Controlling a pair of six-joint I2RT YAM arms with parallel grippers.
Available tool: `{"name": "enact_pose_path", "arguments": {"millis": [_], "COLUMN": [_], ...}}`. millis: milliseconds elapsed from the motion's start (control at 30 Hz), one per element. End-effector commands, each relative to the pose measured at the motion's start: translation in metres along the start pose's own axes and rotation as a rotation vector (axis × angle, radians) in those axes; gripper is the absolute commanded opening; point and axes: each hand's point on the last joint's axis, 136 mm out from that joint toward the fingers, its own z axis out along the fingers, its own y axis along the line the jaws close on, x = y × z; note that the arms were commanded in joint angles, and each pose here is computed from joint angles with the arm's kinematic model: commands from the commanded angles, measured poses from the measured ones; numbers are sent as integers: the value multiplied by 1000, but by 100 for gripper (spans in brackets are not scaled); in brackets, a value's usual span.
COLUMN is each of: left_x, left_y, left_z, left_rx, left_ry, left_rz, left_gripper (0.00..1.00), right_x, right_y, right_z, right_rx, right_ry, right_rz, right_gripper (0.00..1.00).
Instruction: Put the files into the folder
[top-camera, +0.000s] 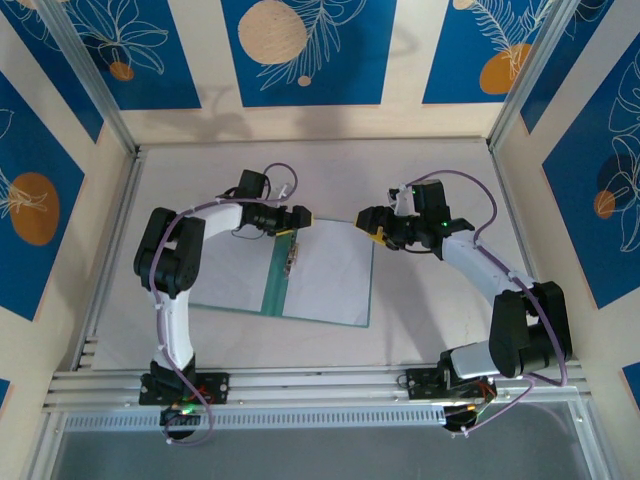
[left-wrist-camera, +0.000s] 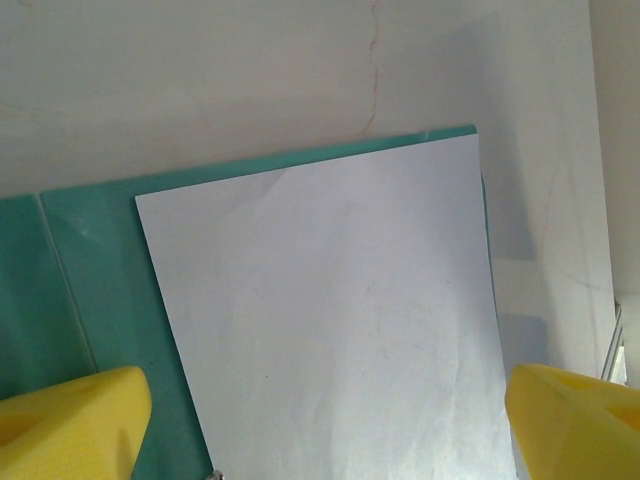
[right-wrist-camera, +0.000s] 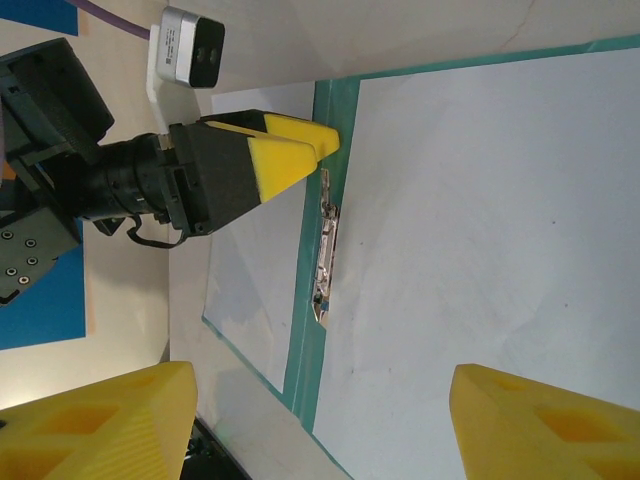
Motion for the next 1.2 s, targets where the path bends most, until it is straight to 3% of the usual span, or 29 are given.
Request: {"name": "enact_pose_path", "arguments": {"millis": [0, 867, 1167], "left_x": [8, 29, 19], "left_y": [-14, -49, -27], "left_z": [-4, -21, -17], "left_rx": [49, 194, 50], "left_ry": [21, 50, 28], "left_rz": [46, 69, 90], "left_gripper": [91, 90, 90], "right_x": [7, 3, 3], "right_y": [0, -5, -8], "right_z": [-4, -2, 0], "right_rx": [-16, -14, -15], "right_ry": [23, 31, 39], "right_rz": [-1, 17, 25], "right_gripper": [69, 69, 69]}}
